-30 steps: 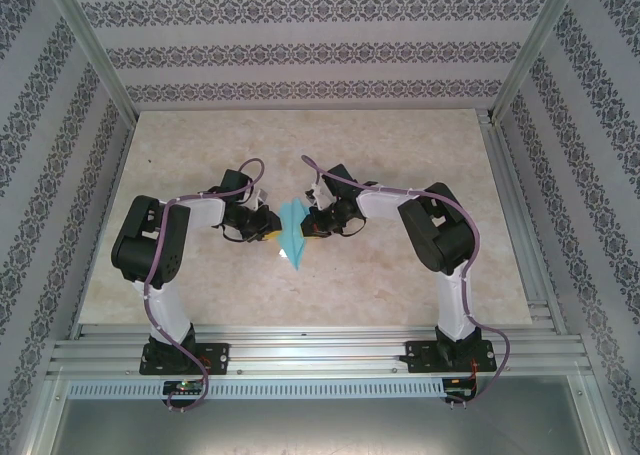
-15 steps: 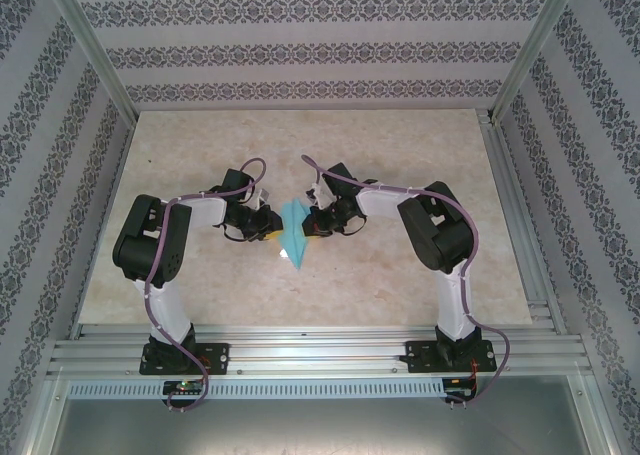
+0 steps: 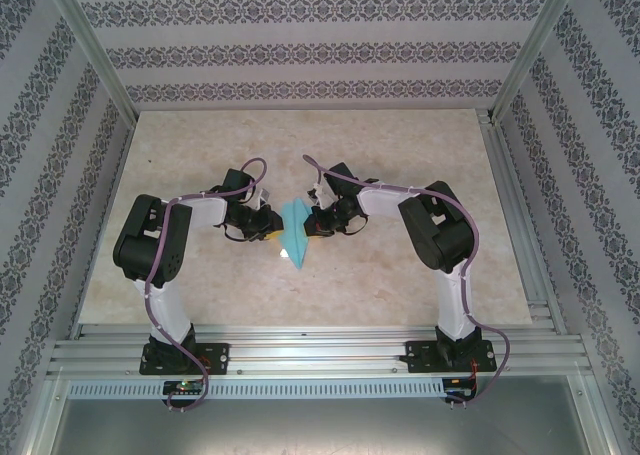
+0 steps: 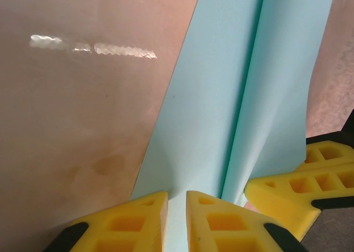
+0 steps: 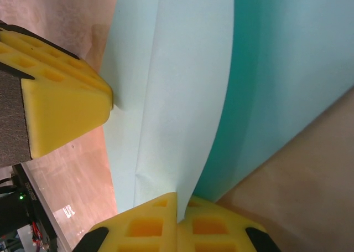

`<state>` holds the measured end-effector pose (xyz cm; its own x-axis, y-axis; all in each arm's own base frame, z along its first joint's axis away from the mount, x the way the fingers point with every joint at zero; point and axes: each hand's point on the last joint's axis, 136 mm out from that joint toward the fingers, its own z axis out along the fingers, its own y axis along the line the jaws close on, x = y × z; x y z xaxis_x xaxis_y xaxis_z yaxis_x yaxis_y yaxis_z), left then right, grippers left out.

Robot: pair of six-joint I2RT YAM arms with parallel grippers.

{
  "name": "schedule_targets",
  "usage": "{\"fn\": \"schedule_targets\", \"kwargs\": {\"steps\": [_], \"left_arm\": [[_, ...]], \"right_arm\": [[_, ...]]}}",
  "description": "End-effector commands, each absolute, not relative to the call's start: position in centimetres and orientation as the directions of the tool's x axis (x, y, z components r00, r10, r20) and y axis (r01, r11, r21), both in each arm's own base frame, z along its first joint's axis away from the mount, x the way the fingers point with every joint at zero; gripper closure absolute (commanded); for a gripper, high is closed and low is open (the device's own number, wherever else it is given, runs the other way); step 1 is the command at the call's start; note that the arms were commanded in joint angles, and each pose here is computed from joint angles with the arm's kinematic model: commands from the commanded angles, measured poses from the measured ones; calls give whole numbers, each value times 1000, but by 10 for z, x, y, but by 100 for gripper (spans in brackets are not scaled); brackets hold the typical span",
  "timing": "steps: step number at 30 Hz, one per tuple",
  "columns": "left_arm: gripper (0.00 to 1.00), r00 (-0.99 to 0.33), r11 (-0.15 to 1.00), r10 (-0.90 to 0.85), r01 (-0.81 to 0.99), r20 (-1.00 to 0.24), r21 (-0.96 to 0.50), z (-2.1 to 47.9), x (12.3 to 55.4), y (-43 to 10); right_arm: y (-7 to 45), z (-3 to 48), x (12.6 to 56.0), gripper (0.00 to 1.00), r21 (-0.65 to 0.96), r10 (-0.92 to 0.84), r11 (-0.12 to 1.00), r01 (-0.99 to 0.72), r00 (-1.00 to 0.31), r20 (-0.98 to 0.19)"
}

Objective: Fold a paper plane with a square sheet of paper (fold left side to right side)
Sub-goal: Fourth fold the wing at the center of the table.

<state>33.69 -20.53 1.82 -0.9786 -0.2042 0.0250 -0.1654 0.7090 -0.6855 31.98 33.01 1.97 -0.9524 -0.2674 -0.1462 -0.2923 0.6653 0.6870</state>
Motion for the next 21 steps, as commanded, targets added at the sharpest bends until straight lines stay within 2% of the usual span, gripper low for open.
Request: {"fn": "schedule_targets", "kwargs": {"steps": [1,13,21], "left_arm": [[82,-977,795,-195,-210,89,-569,-26,313,-194],[80,-980,782,-190,-189,63,-593,-9,319,-197],[79,-981,785,-183,-181,56,-592,-4,322,-198]], "right_arm": [[333,13,321,95,684,-269,665,-300,-950,-156],[320,-11,311,95,618,-267,746,-248,-962,-64],[331,-1,307,94,666,-253,705,-244,-964,-85]]}}
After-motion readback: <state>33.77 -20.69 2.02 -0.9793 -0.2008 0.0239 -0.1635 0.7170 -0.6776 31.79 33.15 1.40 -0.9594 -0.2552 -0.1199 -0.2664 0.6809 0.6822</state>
